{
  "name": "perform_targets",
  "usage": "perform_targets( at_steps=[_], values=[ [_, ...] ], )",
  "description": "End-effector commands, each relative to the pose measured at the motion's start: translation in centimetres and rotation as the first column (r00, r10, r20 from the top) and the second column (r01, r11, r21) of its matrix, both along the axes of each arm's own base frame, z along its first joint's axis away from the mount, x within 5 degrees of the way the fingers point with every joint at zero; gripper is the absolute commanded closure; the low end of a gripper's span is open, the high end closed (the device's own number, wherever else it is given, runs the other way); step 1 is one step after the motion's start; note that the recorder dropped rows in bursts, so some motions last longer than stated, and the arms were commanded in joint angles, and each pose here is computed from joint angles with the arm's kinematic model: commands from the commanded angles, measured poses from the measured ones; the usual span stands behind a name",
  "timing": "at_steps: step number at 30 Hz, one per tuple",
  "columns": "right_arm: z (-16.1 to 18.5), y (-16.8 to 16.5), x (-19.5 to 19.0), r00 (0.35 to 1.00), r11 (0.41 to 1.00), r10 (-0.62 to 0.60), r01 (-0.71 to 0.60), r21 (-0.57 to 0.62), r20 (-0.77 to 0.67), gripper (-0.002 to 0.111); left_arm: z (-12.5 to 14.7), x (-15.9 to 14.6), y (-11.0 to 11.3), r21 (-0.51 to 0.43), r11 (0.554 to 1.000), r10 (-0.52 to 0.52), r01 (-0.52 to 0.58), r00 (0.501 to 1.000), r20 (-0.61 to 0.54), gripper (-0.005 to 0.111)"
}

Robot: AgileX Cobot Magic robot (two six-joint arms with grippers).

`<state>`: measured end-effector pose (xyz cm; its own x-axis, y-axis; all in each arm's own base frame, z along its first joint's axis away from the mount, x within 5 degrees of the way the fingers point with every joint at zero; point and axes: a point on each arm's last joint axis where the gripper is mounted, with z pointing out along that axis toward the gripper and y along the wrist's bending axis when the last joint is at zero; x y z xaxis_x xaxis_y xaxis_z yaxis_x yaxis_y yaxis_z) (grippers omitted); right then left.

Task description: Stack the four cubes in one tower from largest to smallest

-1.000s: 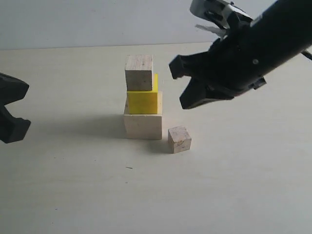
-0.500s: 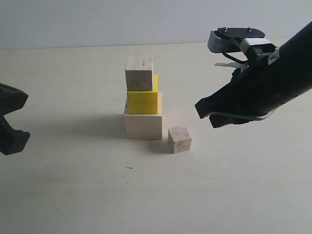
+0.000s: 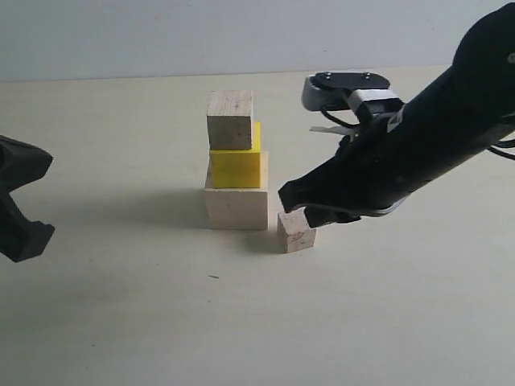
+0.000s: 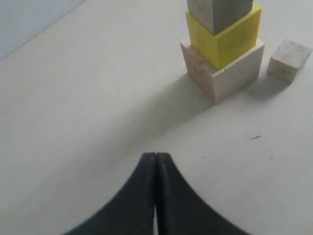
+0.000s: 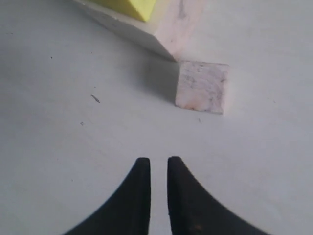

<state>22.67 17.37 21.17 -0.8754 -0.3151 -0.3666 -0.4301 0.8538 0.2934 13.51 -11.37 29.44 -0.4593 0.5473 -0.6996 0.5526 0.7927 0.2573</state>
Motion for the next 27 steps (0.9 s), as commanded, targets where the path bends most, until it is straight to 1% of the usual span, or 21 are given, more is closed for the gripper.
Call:
perform_targets(
  at_steps=[1, 4, 9, 15, 16, 19, 24, 26, 27],
  values=[
    [-0.5, 1.3, -0.5, 0.996, 0.999, -0.006, 0.008, -0.032, 0.089, 0.094, -0.3, -0.1, 0.0, 0.002, 1.0, -0.011, 0.011, 1.0, 0.006, 0.107],
    [-1.7, 1.7, -0.8, 0.995, 0.994, -0.003, 0.014, -0.105, 0.098, 0.094, -0.3, -0.1, 0.0, 0.0, 1.0, -0.012, 0.012, 1.0, 0.007, 0.107],
    [-4.2, 1.6, -0.1, 0.994, 0.979, -0.067, 0.082, -0.187, 0.083, 0.093, -0.3, -0.1, 0.0, -0.004, 1.0, -0.015, 0.015, 1.0, 0.009, 0.107],
    [-5.0, 2.2, 0.5, 0.99, 0.984, -0.097, 0.111, -0.139, 0.103, 0.093, -0.2, -0.1, -0.1, -0.006, 1.0, -0.02, 0.02, 1.0, 0.015, 0.107],
    [-5.0, 2.2, 0.5, 0.99, 0.985, -0.097, 0.111, -0.134, 0.107, 0.091, -0.2, -0.1, -0.1, -0.008, 1.0, -0.021, 0.021, 1.0, 0.017, 0.107],
    [-4.9, 2.4, 0.7, 0.987, 0.987, -0.096, 0.11, -0.115, 0.126, 0.08, -0.2, 0.0, -0.1, -0.008, 1.0, -0.023, 0.023, 1.0, 0.019, 0.107],
    [-4.8, 2.6, 0.9, 0.984, 0.99, -0.089, 0.104, -0.092, 0.153, 0.051, -0.2, 0.0, -0.1, -0.011, 1.0, -0.025, 0.025, 0.999, 0.021, 0.107],
    [-4.7, 2.6, 0.9, 0.983, 0.991, -0.086, 0.1, -0.087, 0.159, 0.042, -0.2, 0.0, -0.1, -0.011, 1.0, -0.025, 0.025, 0.999, 0.021, 0.107],
    [-4.8, 2.6, 1.0, 0.984, 0.991, -0.082, 0.097, -0.089, 0.161, 0.039, -0.2, 0.0, -0.1, -0.011, 1.0, -0.025, 0.025, 0.999, 0.021, 0.107]
  ],
)
